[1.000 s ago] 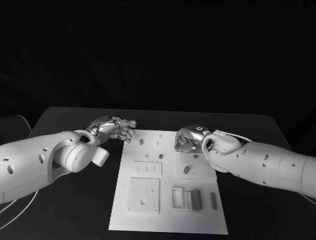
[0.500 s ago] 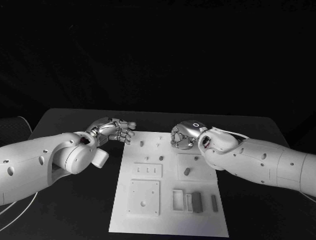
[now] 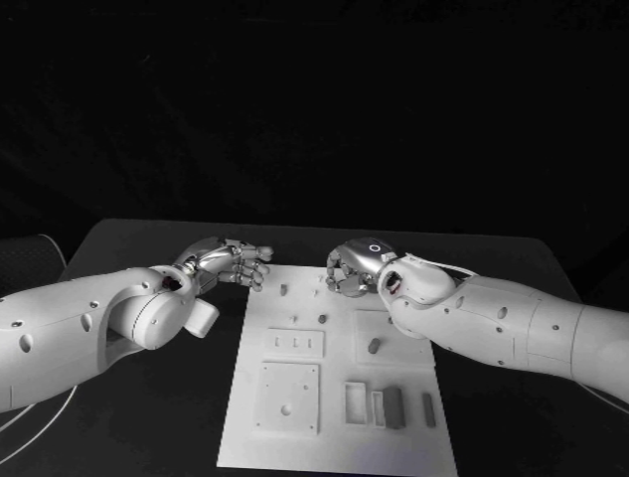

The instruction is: Assemble the parts on the task board

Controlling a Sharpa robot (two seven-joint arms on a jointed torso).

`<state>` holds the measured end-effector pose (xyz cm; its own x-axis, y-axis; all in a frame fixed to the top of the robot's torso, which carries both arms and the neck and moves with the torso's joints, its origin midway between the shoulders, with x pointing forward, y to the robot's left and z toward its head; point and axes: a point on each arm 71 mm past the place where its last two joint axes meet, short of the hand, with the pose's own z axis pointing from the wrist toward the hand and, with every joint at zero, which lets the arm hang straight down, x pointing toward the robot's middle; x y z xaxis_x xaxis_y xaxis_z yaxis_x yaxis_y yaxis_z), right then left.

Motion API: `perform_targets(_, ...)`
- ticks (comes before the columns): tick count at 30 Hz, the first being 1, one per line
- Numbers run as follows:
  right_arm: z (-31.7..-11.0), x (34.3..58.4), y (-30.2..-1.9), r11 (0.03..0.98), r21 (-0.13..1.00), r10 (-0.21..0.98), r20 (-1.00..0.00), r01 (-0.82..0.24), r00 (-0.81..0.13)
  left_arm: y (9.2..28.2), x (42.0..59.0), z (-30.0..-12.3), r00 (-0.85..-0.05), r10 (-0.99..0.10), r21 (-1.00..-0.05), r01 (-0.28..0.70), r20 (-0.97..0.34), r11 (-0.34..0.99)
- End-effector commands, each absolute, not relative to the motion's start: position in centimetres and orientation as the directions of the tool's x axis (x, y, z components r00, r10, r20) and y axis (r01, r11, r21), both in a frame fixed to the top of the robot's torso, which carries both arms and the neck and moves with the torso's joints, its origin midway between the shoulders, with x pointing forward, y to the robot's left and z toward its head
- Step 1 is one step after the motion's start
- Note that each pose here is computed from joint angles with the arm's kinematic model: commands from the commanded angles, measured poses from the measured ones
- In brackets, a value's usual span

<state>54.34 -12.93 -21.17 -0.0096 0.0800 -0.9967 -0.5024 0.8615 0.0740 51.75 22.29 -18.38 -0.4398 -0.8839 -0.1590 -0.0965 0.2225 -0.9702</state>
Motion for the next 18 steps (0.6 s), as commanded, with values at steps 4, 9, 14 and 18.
perform_targets(4,-21.0,54.8,-12.4,0.871,0.050,0.071,-0.997,-0.489,0.025,22.0,51.8,-18.2,-0.448,-0.880,-0.972,-0.084,-0.159,0.218)
perform_targets(9,-21.0,55.0,-11.9,0.871,0.048,0.075,-0.997,-0.489,0.036,21.9,51.8,-18.2,-0.446,-0.880,-0.973,-0.081,-0.160,0.218)
perform_targets(14,-20.9,55.2,-11.6,0.874,0.040,0.076,-0.996,-0.485,0.054,21.8,51.9,-18.2,-0.446,-0.880,-0.973,-0.080,-0.161,0.218)
perform_targets(18,-20.9,55.3,-11.2,0.872,0.037,0.076,-0.995,-0.488,0.061,21.8,51.9,-18.2,-0.447,-0.880,-0.973,-0.080,-0.161,0.219)
